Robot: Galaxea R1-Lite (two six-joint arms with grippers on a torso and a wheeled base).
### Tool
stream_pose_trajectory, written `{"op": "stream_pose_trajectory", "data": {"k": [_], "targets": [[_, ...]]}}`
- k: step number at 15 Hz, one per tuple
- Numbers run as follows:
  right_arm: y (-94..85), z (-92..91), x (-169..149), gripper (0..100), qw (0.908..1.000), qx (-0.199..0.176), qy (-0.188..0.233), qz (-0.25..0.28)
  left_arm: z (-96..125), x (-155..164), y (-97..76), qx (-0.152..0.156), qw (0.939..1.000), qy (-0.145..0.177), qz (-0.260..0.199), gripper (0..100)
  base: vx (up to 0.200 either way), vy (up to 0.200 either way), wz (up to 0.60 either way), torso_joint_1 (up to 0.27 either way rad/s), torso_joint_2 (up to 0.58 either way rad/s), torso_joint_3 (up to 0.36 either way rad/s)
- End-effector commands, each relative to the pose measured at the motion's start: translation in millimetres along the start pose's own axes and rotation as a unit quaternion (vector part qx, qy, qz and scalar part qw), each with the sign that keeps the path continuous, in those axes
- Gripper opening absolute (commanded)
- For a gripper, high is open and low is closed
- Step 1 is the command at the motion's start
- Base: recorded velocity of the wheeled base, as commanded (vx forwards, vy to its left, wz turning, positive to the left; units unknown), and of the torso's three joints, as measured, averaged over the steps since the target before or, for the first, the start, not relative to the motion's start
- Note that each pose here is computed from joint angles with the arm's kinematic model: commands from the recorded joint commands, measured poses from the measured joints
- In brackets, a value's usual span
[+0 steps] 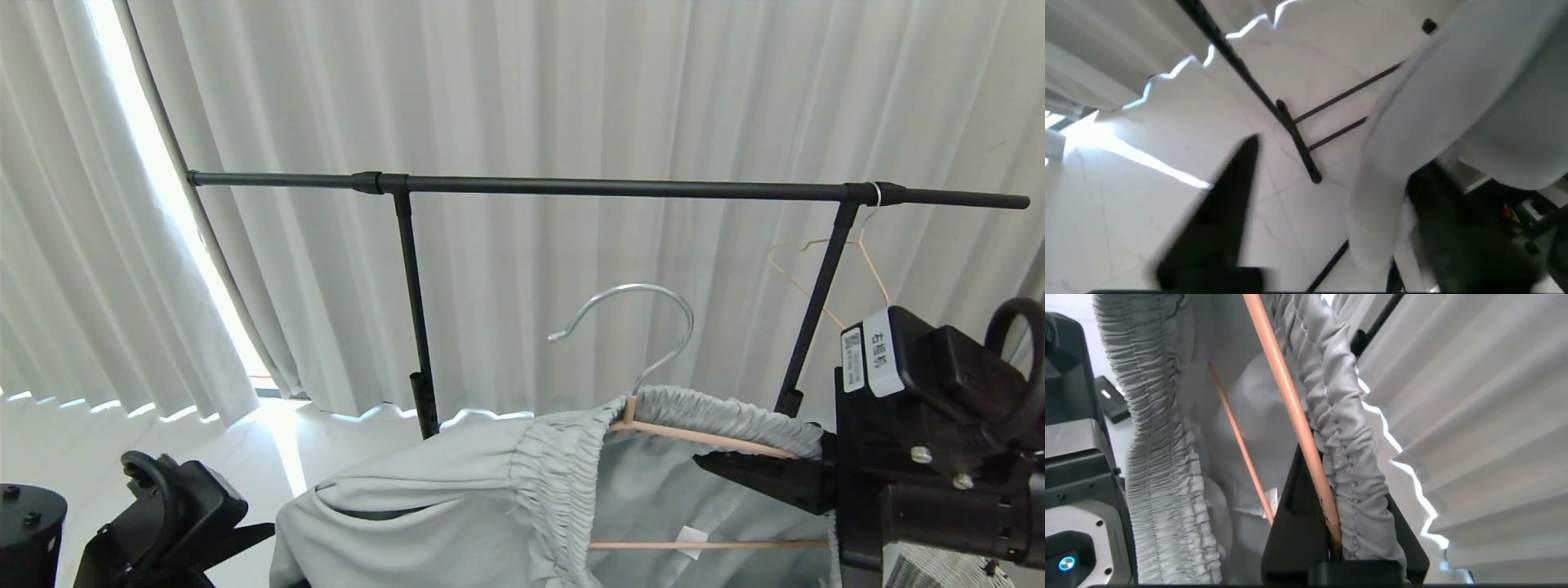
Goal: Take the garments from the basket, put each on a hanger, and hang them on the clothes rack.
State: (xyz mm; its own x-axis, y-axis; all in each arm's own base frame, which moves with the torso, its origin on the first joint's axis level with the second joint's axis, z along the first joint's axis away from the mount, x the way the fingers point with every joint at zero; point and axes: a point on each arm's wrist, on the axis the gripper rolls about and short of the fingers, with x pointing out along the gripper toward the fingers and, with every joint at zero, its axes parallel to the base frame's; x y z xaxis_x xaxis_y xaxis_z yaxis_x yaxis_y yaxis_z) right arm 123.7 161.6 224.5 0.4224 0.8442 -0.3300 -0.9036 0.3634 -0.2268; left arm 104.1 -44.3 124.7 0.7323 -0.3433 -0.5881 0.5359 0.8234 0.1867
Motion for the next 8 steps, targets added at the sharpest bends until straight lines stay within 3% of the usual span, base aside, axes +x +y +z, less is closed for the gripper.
{"op": "stream_pose_trajectory", "data": {"k": [1,4,8], "targets": [[1.6,-4.7,-4.6,0,1.0,0.002,0.003,-0.001,-3.9,5.1,10.6,-0.028,0.9985,0.027,0.037,0,0.0,0.0,0.0,0.0,0.0,0.0],[4.2,-9.0,-16.0,0,0.9999,0.013,-0.002,-0.007,-9.4,7.2,26.6,-0.066,0.9923,0.053,0.09,0,0.0,0.0,0.0,0.0,0.0,0.0],[4.0,-7.0,-18.1,0,0.9995,0.029,-0.008,-0.01,-11.3,9.0,26.6,-0.059,0.9923,0.063,0.089,0,0.0,0.0,0.0,0.0,0.0,0.0]]}}
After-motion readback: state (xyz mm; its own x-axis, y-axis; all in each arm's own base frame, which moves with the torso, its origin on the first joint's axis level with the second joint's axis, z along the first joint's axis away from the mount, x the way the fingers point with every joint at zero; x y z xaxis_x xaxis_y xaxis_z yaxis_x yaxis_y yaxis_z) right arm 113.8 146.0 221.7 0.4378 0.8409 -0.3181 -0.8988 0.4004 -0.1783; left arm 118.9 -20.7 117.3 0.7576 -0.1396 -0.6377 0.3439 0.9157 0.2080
